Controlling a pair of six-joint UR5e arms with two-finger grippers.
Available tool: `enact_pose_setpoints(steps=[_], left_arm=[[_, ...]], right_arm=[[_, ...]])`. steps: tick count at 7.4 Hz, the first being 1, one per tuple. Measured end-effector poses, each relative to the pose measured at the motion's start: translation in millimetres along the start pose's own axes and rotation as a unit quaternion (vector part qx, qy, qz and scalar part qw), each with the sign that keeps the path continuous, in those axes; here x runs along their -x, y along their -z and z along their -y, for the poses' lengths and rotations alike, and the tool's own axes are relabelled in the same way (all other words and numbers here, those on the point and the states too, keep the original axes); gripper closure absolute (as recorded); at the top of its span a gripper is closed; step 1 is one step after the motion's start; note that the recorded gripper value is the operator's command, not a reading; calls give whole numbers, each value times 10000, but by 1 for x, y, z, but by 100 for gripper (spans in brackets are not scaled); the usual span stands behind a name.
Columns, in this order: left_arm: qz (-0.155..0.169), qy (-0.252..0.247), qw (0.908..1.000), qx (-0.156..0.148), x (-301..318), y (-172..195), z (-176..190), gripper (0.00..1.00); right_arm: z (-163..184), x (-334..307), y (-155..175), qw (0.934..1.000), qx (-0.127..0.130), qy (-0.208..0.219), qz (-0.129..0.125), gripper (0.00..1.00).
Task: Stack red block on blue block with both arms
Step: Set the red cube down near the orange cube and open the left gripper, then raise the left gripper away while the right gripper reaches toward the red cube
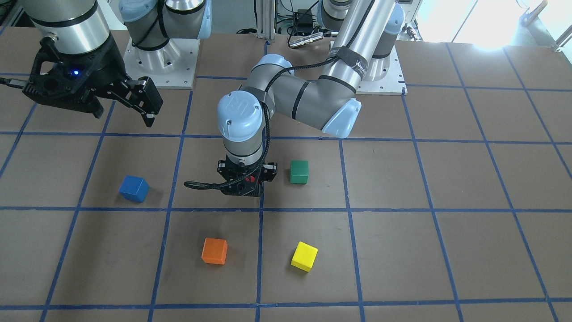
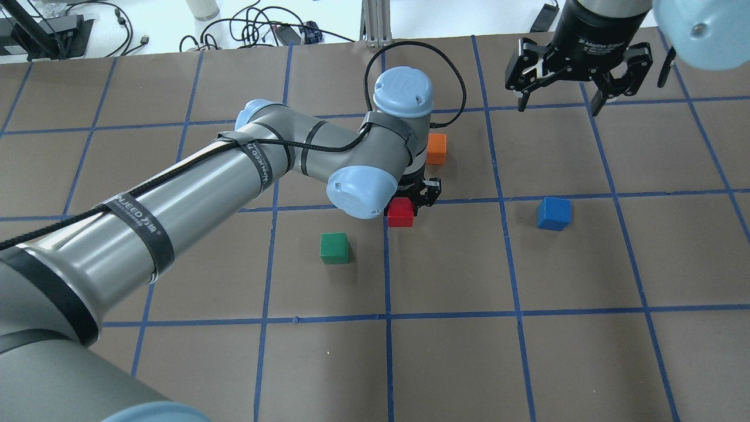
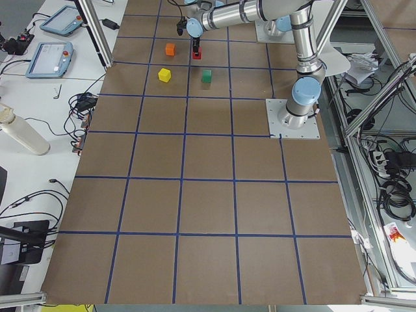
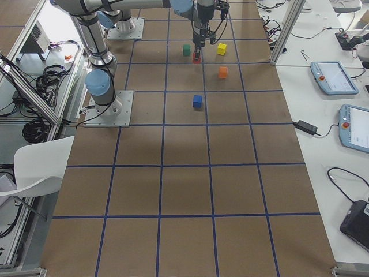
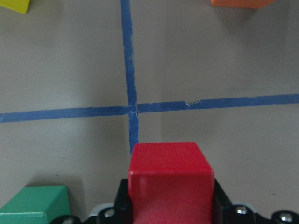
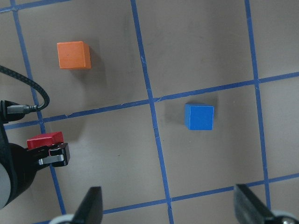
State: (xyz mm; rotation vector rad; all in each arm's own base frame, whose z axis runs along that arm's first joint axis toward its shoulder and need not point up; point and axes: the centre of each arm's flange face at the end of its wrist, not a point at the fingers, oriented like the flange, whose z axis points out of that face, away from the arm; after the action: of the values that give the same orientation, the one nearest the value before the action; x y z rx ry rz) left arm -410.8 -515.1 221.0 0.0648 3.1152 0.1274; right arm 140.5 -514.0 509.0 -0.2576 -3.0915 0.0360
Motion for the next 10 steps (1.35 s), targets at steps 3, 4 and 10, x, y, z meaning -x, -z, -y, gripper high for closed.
enact_pose_setpoints(steps=[3,4,10], left_arm=[[68,1,9999,159,-5,-30,2,0],[50,-20,9999,130,-4,-27,4,0],[-99,94,9998,-168,135,123,11,0]], right_arm=[[-1,1,0,10000,7,6,-5,0],[-1,1,0,10000,8,5,-6,0],[-12,27,-26,9997,155,-177,69,0]])
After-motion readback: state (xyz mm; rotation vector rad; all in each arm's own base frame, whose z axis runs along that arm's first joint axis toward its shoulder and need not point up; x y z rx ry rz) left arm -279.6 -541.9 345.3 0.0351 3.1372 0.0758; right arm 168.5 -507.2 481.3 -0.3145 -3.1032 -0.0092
